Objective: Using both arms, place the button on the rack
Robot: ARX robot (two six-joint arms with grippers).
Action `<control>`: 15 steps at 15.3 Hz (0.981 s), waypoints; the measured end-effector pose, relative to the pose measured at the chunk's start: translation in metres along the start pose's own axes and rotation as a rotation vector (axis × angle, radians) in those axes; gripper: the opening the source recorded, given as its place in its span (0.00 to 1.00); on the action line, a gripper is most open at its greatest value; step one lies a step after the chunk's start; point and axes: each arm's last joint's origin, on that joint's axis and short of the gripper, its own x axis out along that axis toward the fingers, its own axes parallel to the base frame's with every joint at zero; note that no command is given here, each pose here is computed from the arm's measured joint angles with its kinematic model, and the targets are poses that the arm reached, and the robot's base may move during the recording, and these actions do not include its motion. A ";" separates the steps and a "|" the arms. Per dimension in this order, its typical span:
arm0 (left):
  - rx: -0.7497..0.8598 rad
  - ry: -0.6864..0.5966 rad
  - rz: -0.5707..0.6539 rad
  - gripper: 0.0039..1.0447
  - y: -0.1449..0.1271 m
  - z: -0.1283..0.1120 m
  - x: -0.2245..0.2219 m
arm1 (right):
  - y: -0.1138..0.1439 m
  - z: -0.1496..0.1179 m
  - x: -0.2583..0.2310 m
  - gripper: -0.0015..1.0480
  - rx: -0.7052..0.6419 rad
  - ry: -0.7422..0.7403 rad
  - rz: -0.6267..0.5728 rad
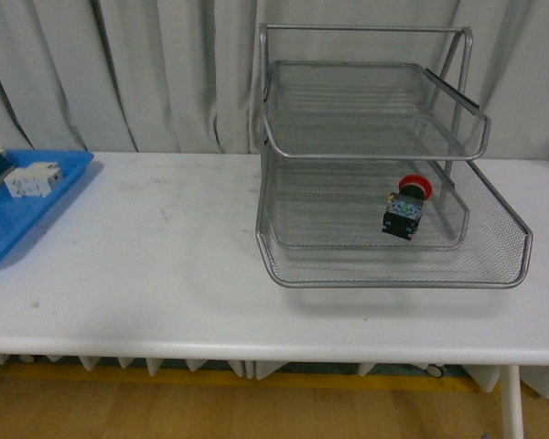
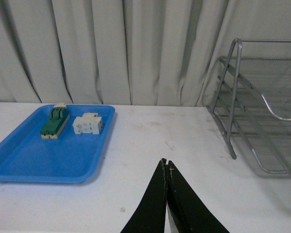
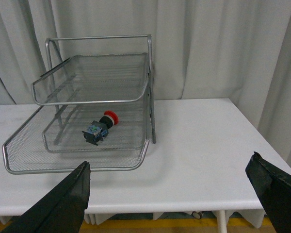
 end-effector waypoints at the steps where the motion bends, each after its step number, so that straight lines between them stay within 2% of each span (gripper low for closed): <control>1: 0.000 0.004 -0.009 0.01 0.004 -0.002 -0.005 | 0.000 0.000 0.000 0.94 0.000 0.000 0.000; 4: -0.002 -0.015 -0.004 0.01 0.012 -0.011 -0.016 | 0.000 0.000 0.000 0.94 0.000 0.000 0.000; 5: -0.001 0.024 -0.008 0.01 0.012 -0.017 -0.019 | 0.000 0.000 0.000 0.94 0.000 0.000 0.000; 7: -0.002 -0.014 -0.008 0.01 0.012 -0.011 -0.025 | 0.000 0.000 0.000 0.94 0.000 0.000 0.000; 15: -0.002 -0.021 -0.008 0.01 0.012 -0.009 -0.042 | 0.000 0.000 0.000 0.94 0.000 0.000 0.000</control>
